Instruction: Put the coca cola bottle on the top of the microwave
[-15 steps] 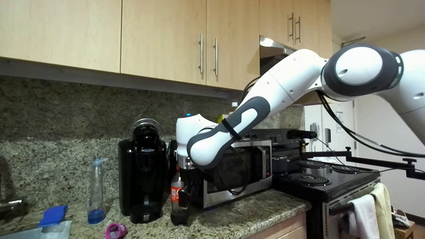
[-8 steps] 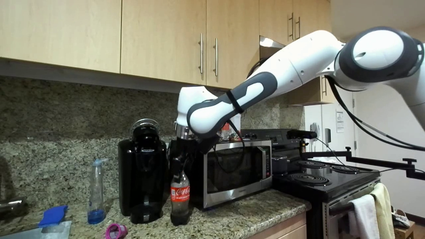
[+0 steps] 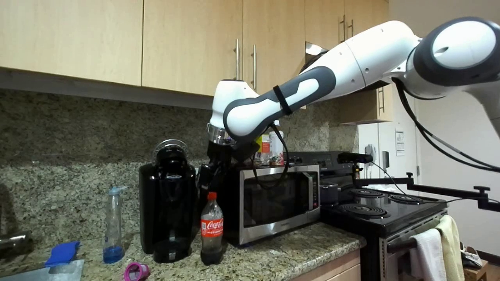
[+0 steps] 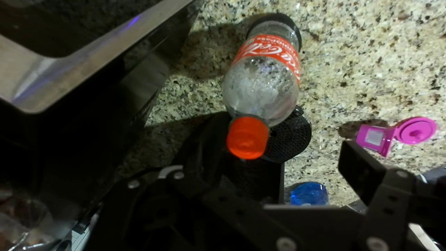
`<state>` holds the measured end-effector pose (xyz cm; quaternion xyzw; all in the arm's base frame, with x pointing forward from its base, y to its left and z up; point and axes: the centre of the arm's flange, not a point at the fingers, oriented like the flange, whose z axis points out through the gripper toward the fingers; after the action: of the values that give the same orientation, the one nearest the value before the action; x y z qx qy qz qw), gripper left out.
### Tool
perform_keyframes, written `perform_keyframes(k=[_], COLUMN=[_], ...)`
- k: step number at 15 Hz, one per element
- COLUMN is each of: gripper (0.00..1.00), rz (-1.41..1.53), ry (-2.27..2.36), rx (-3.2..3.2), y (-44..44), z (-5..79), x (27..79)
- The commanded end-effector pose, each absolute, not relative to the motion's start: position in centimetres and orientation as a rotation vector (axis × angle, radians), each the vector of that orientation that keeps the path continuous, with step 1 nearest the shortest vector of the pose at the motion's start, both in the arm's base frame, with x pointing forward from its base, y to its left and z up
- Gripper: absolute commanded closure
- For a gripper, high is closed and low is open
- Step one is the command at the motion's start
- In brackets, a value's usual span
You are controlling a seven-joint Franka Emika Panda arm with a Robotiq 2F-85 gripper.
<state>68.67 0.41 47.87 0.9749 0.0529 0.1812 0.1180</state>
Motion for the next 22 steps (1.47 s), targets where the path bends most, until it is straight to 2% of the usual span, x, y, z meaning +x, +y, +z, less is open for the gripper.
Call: perform_keyframes(k=[1,10,11,12,21,22], gripper=[0.0,0.0,0.1,0.26,0.86,0.85], rz=[0.533,0.52,0.516,0.519,0.495,0.495], ry=[0.135,0.107,0.106,0.113,0.112,0.12], rx=[2.859,2.838,2.84,2.836,2.847,2.843], y=[0.4,-1.3,-1.4,-1.5,-1.6,-1.6], z=[47.9,46.4,46.3,46.1,46.0,46.4], x=[69.2,70.9,70.9,70.9,70.8,70.7])
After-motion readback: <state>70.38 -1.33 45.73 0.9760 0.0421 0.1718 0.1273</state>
